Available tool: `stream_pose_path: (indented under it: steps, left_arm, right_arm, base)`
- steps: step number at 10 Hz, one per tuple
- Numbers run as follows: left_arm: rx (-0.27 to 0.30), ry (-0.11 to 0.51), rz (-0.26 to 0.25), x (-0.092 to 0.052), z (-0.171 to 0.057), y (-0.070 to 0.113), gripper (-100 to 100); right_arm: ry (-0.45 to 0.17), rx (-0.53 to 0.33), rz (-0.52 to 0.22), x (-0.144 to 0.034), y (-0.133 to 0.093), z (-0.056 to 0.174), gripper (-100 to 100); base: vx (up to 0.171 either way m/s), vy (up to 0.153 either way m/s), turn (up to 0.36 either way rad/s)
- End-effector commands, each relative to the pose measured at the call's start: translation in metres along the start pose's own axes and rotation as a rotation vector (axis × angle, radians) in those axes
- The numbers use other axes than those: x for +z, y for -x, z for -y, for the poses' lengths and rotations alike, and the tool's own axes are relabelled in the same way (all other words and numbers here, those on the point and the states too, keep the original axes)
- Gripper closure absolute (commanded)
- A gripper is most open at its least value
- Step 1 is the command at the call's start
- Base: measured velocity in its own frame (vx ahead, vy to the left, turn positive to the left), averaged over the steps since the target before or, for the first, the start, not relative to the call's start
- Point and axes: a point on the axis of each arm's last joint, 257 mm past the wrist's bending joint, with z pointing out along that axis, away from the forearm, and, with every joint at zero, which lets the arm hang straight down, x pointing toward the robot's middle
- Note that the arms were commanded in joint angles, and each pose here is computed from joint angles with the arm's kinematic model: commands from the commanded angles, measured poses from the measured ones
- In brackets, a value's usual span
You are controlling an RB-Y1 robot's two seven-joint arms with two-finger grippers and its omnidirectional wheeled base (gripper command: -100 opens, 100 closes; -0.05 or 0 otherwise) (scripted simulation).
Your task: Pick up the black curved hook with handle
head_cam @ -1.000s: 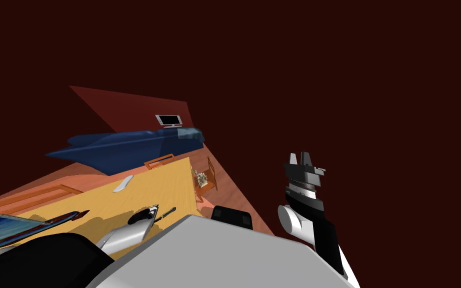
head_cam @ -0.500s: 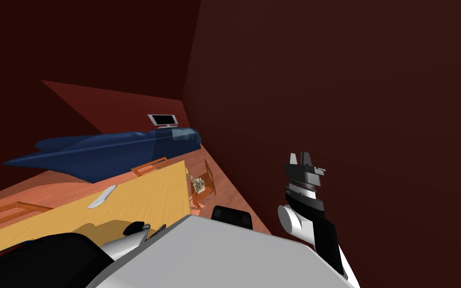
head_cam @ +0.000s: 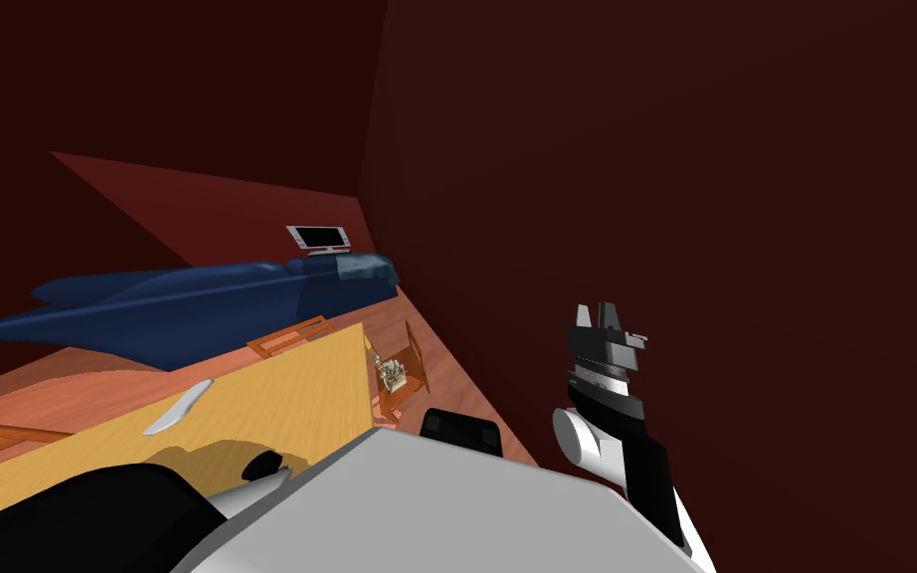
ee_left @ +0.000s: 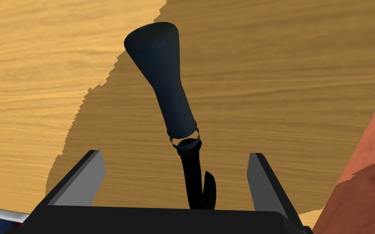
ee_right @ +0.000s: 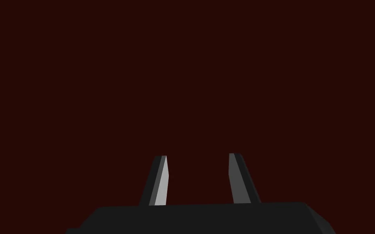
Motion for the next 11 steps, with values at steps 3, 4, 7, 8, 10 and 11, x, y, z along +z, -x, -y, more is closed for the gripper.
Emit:
stream_pose_path:
  steps: [3,4,7,8,10,11]
  left_arm:
    - [0.004,-0.001,-0.001,0.013,-0.004,-0.006,-100]
    - [0.006,-0.001,-0.002,0.017,-0.005,-0.008,-100]
    - [0.007,-0.002,-0.002,0.018,-0.007,-0.008,100]
    - [0.007,-0.002,-0.002,0.018,-0.007,-0.008,100]
    - [0.01,-0.011,-0.007,0.018,-0.003,-0.011,100]
    - [0.01,-0.011,-0.008,0.018,-0.003,-0.011,100]
  right_arm:
    - [0.0,0.0,0.0,0.0,0.0,0.0,0]
    - [0.0,0.0,0.0,0.0,0.0,0.0,0]
    - [0.0,0.0,0.0,0.0,0.0,0.0,0]
    - [0.0,0.0,0.0,0.0,0.0,0.0,0]
    - [0.0,0.0,0.0,0.0,0.0,0.0,0]
    - [0.0,0.0,0.0,0.0,0.0,0.0,0]
  base:
    - [0.005,0.024,0.014]
    - [0.008,0.028,0.016]
    - [0.003,0.013,0.008]
    - [0.0,0.0,0.0]
    - [0.001,0.0,-0.013]
    - [0.0,0.0,0.0]
